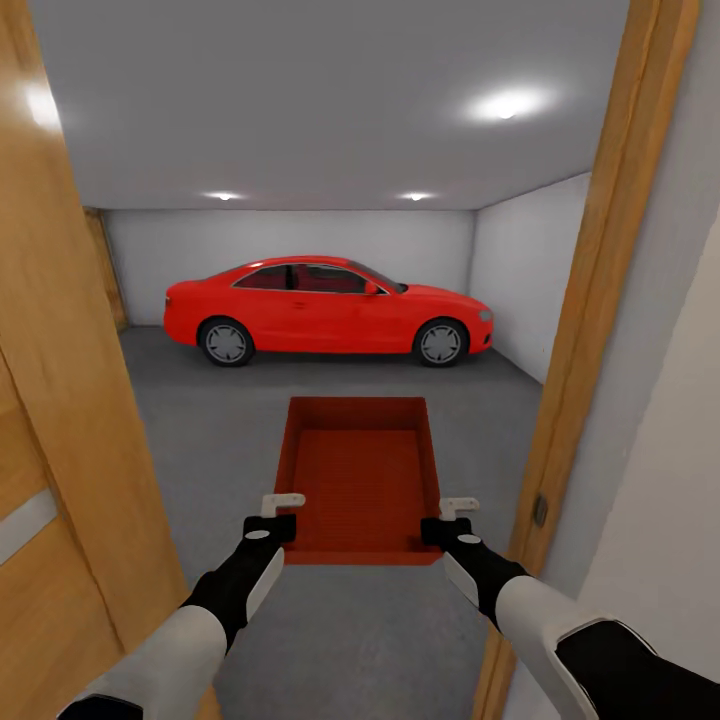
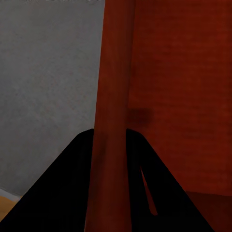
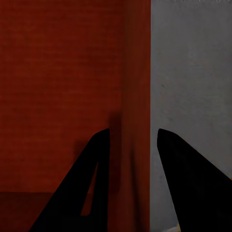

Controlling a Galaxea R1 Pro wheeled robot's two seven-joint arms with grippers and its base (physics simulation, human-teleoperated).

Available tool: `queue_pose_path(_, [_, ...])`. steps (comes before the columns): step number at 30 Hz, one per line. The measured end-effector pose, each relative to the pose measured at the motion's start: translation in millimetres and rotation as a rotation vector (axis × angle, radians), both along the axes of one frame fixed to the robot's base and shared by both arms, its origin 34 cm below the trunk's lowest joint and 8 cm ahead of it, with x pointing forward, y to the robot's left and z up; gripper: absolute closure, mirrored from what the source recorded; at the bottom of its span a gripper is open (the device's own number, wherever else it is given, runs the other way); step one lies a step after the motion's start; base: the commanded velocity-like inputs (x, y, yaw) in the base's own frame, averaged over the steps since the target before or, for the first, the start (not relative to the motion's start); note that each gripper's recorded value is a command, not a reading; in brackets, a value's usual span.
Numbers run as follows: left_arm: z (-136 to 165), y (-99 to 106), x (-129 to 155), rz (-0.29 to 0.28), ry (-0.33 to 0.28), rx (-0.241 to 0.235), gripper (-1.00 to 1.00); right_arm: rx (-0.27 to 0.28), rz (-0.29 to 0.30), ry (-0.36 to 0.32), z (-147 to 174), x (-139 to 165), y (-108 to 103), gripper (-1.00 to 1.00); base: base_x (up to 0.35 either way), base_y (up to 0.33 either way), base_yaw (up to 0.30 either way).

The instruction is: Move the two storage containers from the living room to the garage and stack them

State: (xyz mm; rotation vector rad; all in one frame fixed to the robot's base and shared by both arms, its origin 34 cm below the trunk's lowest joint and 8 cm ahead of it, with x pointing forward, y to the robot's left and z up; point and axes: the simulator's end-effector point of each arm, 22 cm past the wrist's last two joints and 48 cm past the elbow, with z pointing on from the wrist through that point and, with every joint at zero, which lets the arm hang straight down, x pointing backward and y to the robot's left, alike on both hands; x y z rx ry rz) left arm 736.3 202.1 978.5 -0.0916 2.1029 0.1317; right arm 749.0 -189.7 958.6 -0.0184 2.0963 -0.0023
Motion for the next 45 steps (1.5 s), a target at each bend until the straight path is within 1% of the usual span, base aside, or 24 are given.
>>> queue_pose_path(21, [-0.5, -0.1, -0.2, 0.0, 0.001, -0.001, 1.0, -0.001, 0.0, 0.001, -0.3, -0.1, -0.1, 1.0, 0.321, 0.0, 0.0])
queue_pose_path(22, [-0.6, -0.1, -0.3, 0.0, 0.001, -0.001, 1.0, -0.001, 0.0, 0.001, -0.3, -0.2, -0.1, 1.0, 0.0, 0.0, 0.0])
queue_pose_path(23, [-3.3, 0.9, 1.1, 0.006, 0.001, -0.011, 1.0, -0.005, 0.005, -0.002, -0.5, 2.3, 0.8, 1.0, 0.0, 0.0, 0.0])
queue_pose_path(28, [-5.9, 0.7, -2.1, 0.005, 0.009, -0.017, 1.0, -0.008, 0.005, 0.006, -2.6, -1.0, 0.7, 1.0, 0.0, 0.0, 0.0])
queue_pose_path(35, [-7.3, -0.9, -3.9, 0.014, 0.013, -0.013, 1.0, -0.013, 0.006, 0.011, -4.2, -1.7, -1.0, 1.0, 0.006, 0.0, 0.0])
queue_pose_path(45, [-6.2, -1.4, -4.2, 0.011, 0.011, -0.009, 1.0, -0.012, 0.004, 0.01, -4.0, -2.2, -1.5, 1.0, 0.262, 0.0, 0.0])
